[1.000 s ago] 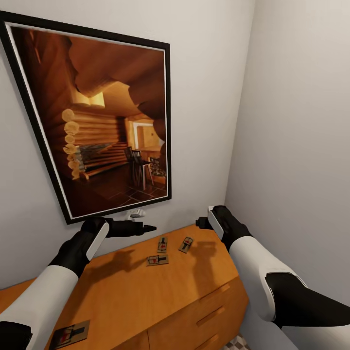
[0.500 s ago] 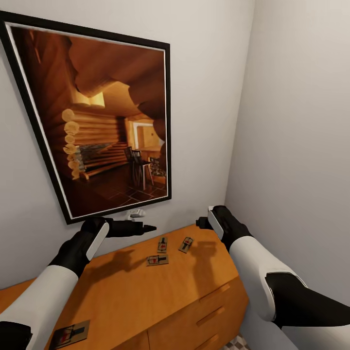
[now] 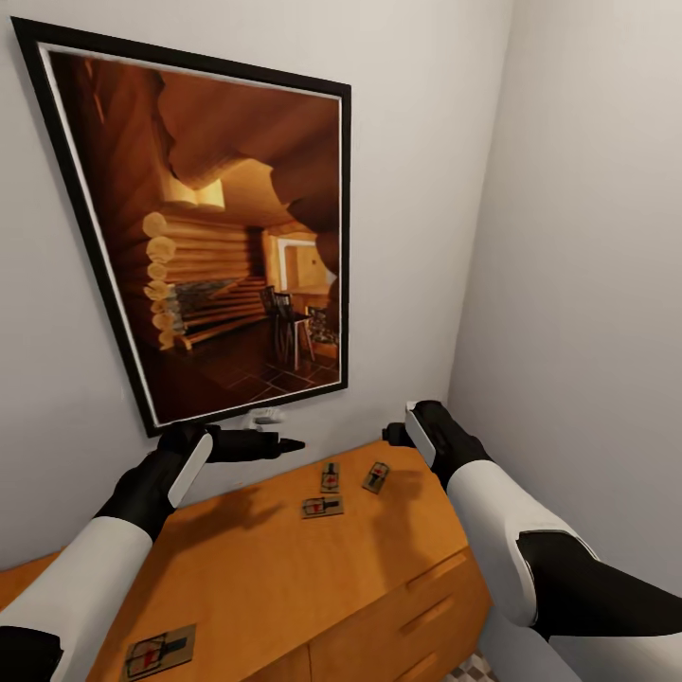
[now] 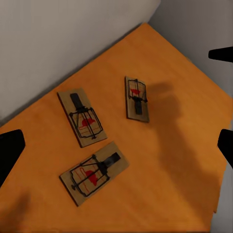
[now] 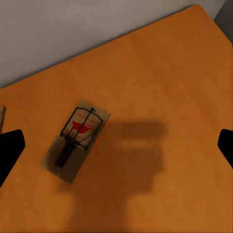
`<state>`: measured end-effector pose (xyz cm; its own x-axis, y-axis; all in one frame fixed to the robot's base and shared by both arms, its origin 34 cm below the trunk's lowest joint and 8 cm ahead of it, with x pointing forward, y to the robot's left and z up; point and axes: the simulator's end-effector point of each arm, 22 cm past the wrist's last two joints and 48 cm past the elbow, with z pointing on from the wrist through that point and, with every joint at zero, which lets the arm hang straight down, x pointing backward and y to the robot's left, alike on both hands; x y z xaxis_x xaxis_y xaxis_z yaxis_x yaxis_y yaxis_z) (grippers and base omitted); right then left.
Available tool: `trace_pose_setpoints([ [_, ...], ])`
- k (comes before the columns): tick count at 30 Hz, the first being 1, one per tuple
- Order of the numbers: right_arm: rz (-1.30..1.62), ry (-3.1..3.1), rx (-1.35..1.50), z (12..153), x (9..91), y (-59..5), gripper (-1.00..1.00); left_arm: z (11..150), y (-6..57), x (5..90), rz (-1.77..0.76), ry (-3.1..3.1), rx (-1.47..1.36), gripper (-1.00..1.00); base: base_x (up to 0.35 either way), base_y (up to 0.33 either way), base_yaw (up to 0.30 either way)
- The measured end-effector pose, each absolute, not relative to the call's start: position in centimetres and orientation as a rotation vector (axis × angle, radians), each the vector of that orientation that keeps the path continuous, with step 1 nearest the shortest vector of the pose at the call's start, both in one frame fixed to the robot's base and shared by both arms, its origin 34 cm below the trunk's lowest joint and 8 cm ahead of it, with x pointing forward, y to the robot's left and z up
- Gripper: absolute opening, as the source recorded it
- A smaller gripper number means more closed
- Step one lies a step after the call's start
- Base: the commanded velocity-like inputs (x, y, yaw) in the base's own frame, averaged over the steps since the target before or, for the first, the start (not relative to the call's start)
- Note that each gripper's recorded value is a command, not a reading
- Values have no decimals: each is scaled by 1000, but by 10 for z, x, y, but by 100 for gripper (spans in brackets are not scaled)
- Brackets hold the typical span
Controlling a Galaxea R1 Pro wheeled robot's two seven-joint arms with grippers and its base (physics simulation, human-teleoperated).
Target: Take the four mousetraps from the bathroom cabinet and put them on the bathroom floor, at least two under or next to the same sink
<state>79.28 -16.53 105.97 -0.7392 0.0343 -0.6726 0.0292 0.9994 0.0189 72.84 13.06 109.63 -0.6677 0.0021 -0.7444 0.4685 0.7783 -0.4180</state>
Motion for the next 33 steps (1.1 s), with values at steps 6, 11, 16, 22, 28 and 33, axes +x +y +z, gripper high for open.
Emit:
trace_pose_setpoints([
  [6, 9, 2403, 44, 1060, 793, -165, 100, 1096, 132, 729, -767, 2196, 346, 100, 0, 53, 0],
  [11, 9, 2403, 44, 1060, 793, -165, 100, 1095, 134, 731, -751, 2199, 340, 100, 0, 18, 0],
  [16, 9, 2402, 44, 1060, 793, -165, 100, 1095, 135, 731, -742, 2201, 336, 100, 0, 6, 0],
  [22, 7, 2400, 44, 1060, 793, -166, 100, 1095, 135, 732, -739, 2202, 335, 100, 0, 2, 0],
  [28, 4, 2400, 43, 1060, 793, -166, 100, 1094, 135, 732, -738, 2202, 335, 100, 0, 0, 0],
  [33, 3, 2398, 44, 1060, 794, -166, 100, 1094, 135, 732, -738, 2202, 336, 100, 0, 0, 0],
])
